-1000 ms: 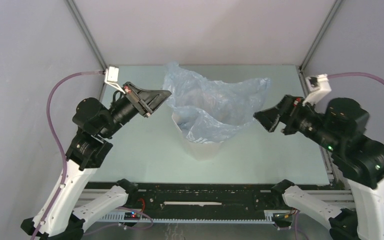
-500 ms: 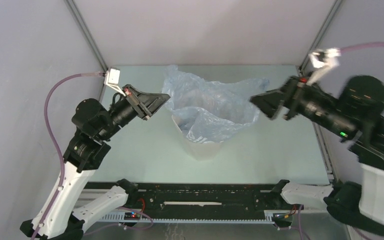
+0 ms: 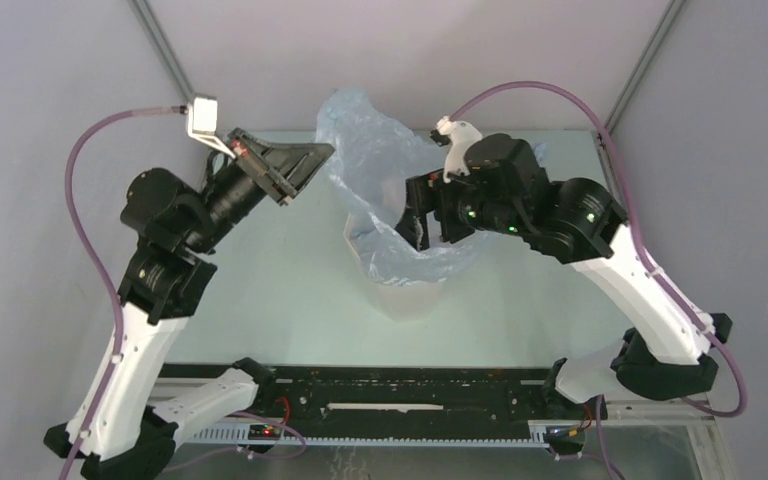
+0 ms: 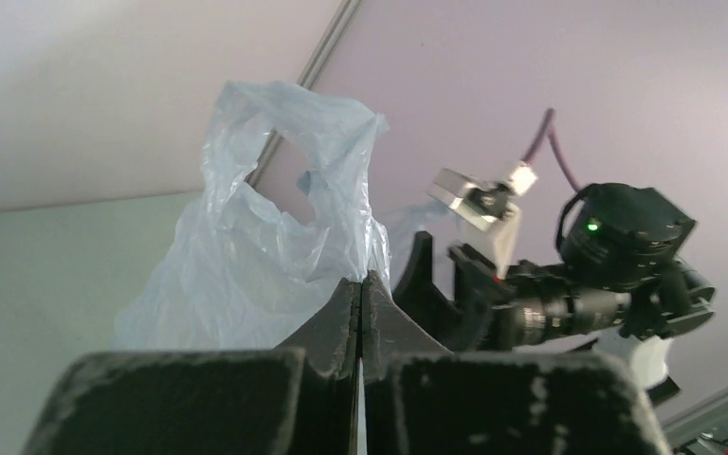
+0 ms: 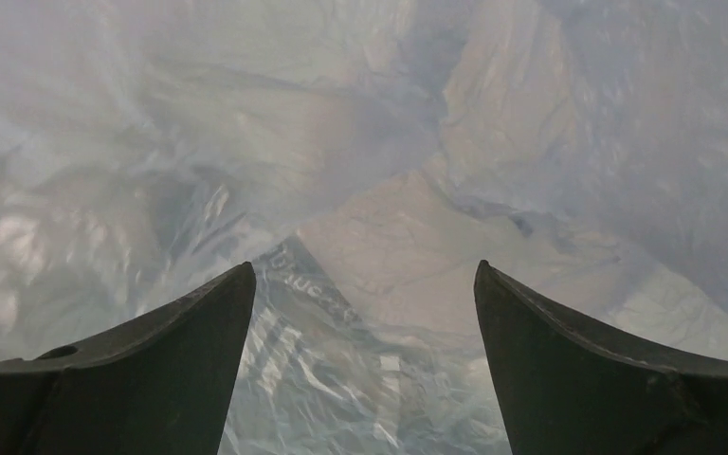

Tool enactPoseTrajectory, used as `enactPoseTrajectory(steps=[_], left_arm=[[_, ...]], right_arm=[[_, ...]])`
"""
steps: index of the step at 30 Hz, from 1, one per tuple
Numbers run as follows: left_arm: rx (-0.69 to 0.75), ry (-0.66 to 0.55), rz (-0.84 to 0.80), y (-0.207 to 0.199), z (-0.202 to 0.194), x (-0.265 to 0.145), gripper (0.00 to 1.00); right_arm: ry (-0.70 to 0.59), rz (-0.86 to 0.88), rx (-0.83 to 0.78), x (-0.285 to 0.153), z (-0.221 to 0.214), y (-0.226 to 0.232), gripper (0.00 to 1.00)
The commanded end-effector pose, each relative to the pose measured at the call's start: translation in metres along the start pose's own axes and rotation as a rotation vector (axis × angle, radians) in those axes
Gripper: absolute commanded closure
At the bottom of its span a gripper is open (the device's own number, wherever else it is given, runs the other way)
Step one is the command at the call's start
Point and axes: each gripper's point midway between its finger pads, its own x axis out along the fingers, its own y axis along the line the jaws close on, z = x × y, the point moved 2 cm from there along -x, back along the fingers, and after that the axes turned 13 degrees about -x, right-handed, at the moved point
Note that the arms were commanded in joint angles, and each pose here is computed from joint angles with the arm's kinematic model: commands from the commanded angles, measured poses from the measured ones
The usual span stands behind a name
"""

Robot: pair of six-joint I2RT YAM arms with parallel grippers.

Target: Put the trash bags into the trash bin

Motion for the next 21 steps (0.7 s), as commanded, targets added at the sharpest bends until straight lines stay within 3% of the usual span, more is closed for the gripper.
enactPoseTrajectory(steps=[1,8,15,21], left_arm=[[0.087,-0.013,-0.046,-0.010,0.017,0.021,1.00],[0.095,0.009,-0.032,0.001,0.023,0.030,1.00],[0.066,0.019,-0.043,0.004,0.018,0.031,1.00],[0.049,0.027,-0.060,0.000,0.017,0.031,1.00]], right_arm=[[-0.231,0.155,0.015,-0.059,0.036,-0.001,0.04],[-0.361,0.279,-0.174,-0.091,0.046,0.007,0.00],[-0.352,0.326,-0.293,-0.077,0.043,0.016,0.00],[-0.233,0.311,-0.434,-0.037,0.018,0.034,0.00]])
